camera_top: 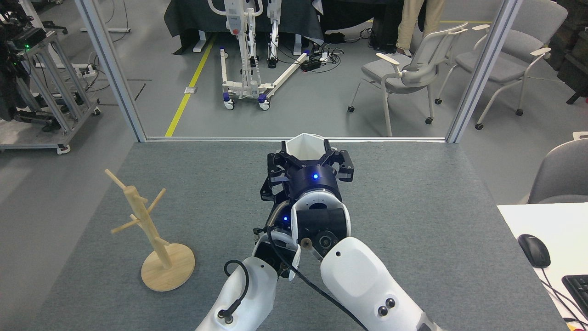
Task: Hang cup on storage rack
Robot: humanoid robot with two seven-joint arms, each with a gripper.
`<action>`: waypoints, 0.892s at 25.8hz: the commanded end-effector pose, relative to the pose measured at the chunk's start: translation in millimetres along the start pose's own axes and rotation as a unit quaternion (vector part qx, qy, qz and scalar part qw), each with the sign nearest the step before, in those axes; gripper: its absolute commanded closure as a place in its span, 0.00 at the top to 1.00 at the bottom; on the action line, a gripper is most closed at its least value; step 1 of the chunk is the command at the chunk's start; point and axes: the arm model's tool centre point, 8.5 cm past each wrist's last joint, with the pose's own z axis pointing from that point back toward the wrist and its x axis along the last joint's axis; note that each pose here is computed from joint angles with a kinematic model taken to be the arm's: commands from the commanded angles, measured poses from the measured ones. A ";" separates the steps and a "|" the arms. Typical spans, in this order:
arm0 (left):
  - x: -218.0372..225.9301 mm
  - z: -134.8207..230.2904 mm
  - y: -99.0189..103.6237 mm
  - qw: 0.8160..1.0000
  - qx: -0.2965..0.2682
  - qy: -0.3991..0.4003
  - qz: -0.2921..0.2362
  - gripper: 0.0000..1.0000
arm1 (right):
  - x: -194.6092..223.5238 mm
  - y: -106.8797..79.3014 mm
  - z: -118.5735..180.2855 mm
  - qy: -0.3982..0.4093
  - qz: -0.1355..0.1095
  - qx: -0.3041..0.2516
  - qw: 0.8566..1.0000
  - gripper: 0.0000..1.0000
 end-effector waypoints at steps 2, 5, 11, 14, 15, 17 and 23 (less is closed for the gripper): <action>-1.4 -0.2 -1.3 1.000 -0.001 0.003 -0.002 0.40 | -0.1 1.6 0.1 0.000 0.001 0.003 1.000 0.13; -0.7 0.1 -0.1 1.000 0.001 0.003 -0.002 0.24 | -0.9 1.5 -0.3 0.002 0.000 0.001 1.000 0.72; -0.3 1.6 0.7 1.000 0.003 0.003 0.000 0.18 | -1.6 2.2 -1.0 -0.001 0.005 0.000 1.000 0.99; -0.2 1.6 0.7 1.000 0.003 0.003 0.000 0.18 | -1.5 1.3 -0.4 -0.001 0.005 -0.002 1.000 0.99; -0.1 1.5 1.2 1.000 0.004 0.003 0.000 0.18 | -0.9 1.8 -0.2 -0.002 0.005 -0.001 1.000 0.99; 0.5 1.5 1.7 1.000 0.004 0.002 0.001 0.18 | -0.8 1.7 -0.2 -0.002 0.005 -0.002 1.000 0.99; 1.0 1.9 2.2 1.000 0.010 -0.002 0.002 0.17 | 4.4 -10.8 9.1 -0.016 -0.006 -0.026 1.000 0.99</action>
